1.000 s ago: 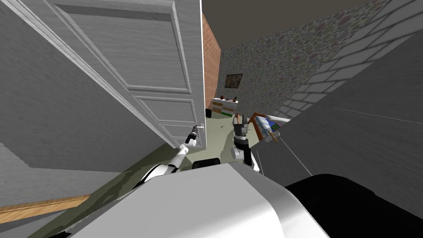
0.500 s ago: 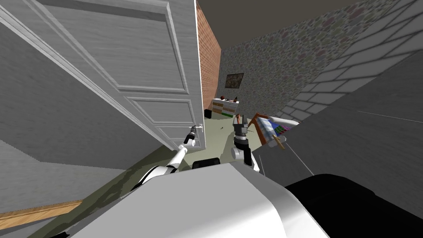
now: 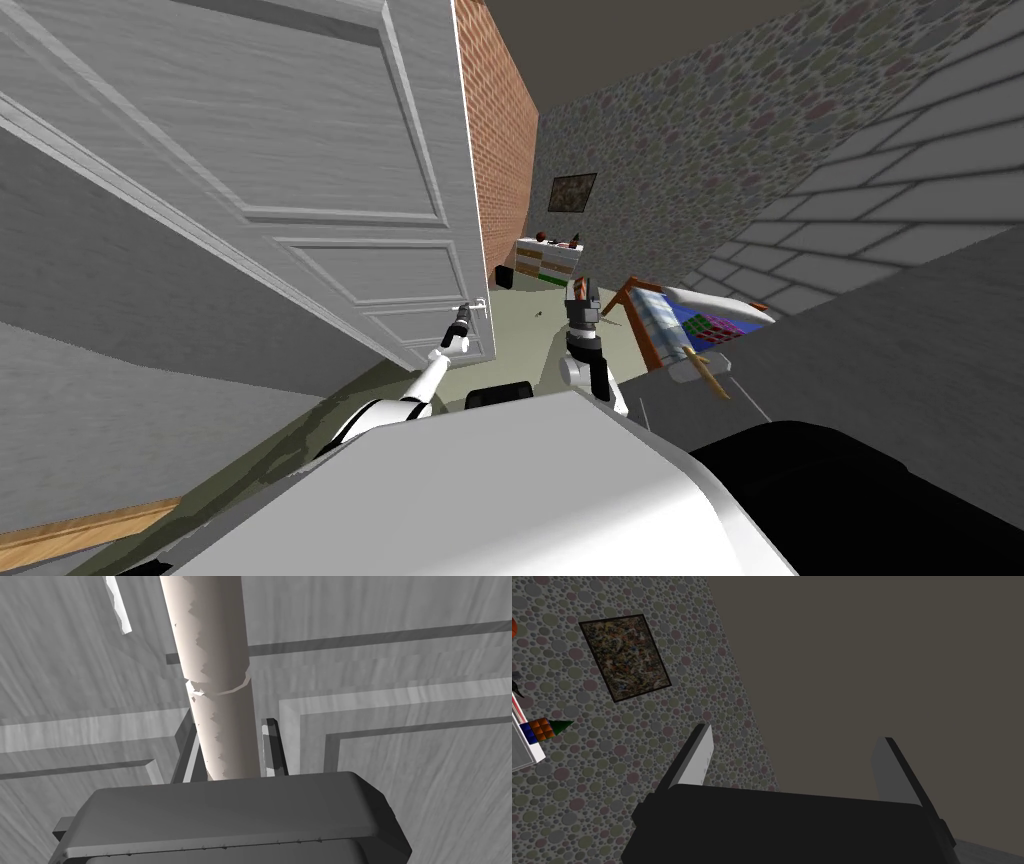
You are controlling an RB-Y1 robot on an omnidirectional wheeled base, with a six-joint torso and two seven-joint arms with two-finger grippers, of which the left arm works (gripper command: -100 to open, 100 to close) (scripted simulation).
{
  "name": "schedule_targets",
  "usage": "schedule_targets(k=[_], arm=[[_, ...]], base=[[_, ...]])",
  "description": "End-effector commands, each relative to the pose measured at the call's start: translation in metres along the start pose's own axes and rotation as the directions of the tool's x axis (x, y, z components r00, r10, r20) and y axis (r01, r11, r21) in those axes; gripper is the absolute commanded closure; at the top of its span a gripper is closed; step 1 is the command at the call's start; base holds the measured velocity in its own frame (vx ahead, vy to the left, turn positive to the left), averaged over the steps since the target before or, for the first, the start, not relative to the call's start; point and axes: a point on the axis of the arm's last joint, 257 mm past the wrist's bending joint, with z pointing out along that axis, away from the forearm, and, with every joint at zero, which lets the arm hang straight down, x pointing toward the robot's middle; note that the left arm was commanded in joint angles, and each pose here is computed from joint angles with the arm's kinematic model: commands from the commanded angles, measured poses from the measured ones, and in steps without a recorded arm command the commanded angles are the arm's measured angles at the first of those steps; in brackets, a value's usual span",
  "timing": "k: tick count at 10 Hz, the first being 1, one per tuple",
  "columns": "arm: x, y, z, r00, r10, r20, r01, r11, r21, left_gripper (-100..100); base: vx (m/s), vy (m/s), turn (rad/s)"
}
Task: Push the door open
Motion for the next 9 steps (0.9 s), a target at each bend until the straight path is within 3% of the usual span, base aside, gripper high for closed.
schedule_targets(k=[1, 9], arm=[[-0.024, -0.005, 0.0015, 0.9993, 0.007, 0.037, -0.008, 0.9999, 0.011, 100], [-0.079, -0.004, -0.0007, 0.9899, -0.001, 0.142, -0.001, 0.9999, 0.01, 100]], base=[[0.187, -0.126, 0.055], [0.148, -0.13, 0.076]])
